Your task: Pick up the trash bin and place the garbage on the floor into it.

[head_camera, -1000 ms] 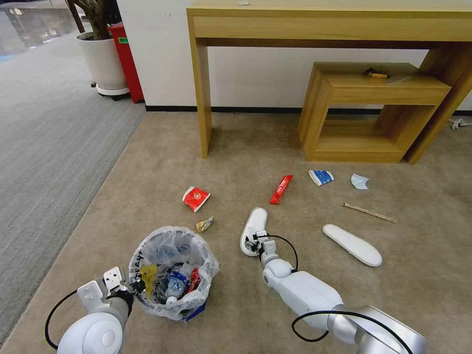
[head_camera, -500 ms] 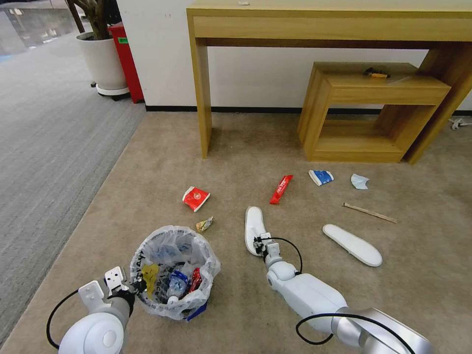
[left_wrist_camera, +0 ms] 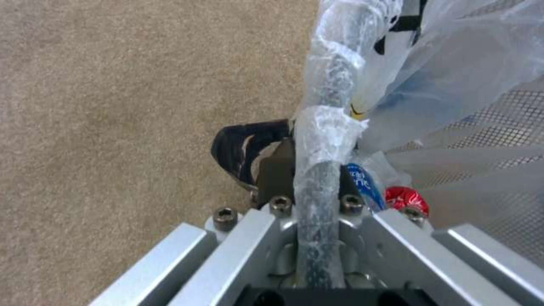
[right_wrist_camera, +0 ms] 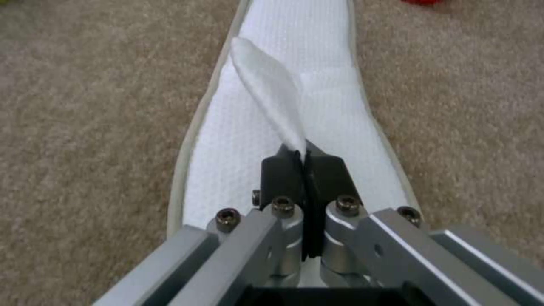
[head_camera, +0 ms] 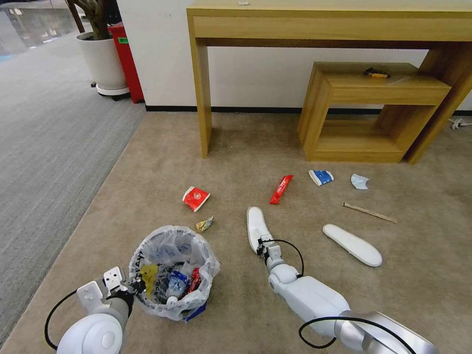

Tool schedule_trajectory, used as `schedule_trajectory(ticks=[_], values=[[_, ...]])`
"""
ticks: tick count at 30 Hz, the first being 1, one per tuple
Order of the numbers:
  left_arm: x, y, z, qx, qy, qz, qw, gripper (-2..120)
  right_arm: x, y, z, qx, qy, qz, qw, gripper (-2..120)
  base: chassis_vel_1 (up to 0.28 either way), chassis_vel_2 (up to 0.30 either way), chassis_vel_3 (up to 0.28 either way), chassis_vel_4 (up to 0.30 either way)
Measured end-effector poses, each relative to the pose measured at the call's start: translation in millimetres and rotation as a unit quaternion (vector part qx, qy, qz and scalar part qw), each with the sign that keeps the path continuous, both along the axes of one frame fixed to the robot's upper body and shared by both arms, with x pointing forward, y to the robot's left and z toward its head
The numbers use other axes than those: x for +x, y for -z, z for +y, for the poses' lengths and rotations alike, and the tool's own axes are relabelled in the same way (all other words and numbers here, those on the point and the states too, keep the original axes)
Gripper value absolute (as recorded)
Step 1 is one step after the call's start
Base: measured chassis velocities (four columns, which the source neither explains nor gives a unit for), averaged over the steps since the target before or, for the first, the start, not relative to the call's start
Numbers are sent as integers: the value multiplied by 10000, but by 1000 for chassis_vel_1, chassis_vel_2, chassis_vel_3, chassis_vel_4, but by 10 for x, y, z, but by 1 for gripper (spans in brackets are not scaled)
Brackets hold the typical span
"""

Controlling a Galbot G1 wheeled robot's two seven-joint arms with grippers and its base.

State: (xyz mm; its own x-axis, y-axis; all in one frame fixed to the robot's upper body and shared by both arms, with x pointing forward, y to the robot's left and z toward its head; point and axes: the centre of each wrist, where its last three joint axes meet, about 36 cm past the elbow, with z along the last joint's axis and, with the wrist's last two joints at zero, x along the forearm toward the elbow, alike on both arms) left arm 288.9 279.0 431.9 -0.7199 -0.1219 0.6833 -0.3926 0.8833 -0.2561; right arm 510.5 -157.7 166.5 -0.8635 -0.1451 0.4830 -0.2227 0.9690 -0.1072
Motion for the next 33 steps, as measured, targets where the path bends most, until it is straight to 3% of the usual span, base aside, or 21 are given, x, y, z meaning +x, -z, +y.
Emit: schedule_trajectory(ticks=[12,17,20,23,33], values=[[46,96,33,3,-59,94,9999,0,-50,-58,-137,186,-348,-365,9986,0,0,0,0,0],[74,134,29,-11,-80,119,9999,0,-22,-376,-278,634,-715,-708,9929,0,0,0,0,0],[87,138,21,-18,-81,111,9999,0,-5,-594,-490,763,-837,-850,9899,0,0,0,0,0],[109,128,4,-40,-67,77,9999,0,-27,-969,-696,1133,-1206,-1116,9799,0,0,0,0,0],[114,118,-21,-40,-53,58,10000,0,-127,-1583,-752,2052,-2237,-1648,9385,0,0,0,0,0]])
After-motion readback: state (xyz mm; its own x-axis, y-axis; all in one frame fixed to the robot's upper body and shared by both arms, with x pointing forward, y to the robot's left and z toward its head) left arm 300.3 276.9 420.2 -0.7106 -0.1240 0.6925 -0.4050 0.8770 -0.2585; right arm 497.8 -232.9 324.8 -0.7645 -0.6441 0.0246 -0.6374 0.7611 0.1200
